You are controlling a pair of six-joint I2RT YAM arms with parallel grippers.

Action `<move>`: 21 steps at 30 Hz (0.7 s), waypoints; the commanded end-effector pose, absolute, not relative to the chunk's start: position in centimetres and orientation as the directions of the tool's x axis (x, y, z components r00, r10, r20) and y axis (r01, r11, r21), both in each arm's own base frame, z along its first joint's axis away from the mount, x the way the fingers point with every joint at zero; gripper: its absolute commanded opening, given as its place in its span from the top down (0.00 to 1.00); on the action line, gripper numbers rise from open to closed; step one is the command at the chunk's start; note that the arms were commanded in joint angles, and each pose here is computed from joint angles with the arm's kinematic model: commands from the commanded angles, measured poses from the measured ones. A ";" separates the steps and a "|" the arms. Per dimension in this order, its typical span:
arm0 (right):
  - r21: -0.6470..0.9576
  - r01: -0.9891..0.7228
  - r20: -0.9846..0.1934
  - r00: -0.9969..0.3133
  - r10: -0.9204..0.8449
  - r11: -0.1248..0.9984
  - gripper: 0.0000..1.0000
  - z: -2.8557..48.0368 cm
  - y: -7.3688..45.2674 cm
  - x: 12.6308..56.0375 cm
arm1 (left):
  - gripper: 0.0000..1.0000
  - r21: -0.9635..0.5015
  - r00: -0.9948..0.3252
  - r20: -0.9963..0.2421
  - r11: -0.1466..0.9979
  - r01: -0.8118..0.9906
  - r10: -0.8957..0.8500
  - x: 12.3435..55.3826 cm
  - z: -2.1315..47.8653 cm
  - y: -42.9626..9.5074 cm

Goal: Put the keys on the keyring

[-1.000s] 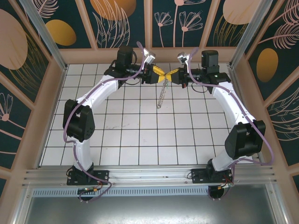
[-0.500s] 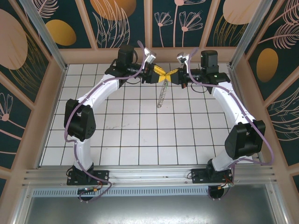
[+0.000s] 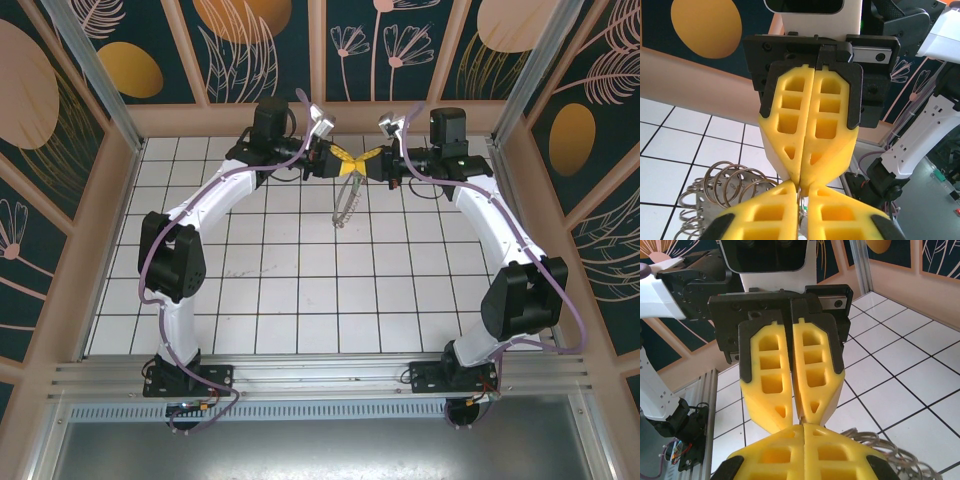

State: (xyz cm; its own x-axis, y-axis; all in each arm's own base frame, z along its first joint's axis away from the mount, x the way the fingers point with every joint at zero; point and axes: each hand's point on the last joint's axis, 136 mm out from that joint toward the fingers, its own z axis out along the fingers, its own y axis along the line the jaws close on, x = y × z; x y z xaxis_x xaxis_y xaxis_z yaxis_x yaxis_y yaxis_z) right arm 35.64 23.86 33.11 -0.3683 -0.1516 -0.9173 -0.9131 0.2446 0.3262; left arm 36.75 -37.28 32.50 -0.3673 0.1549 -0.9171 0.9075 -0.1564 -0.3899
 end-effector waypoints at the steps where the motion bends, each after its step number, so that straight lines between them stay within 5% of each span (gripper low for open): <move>1: 0.299 -0.935 -0.936 -0.326 -0.135 0.190 1.00 34.3 24.4 35.2 | 0.98 -0.367 -0.339 -0.928 -0.205 0.907 0.157 35.7 33.2 -37.7; 21: 0.323 -0.939 -0.938 -0.335 -0.094 0.122 1.00 35.6 24.9 35.0 | 0.95 -0.345 -0.317 -0.936 -0.232 0.909 0.152 34.3 33.8 -37.3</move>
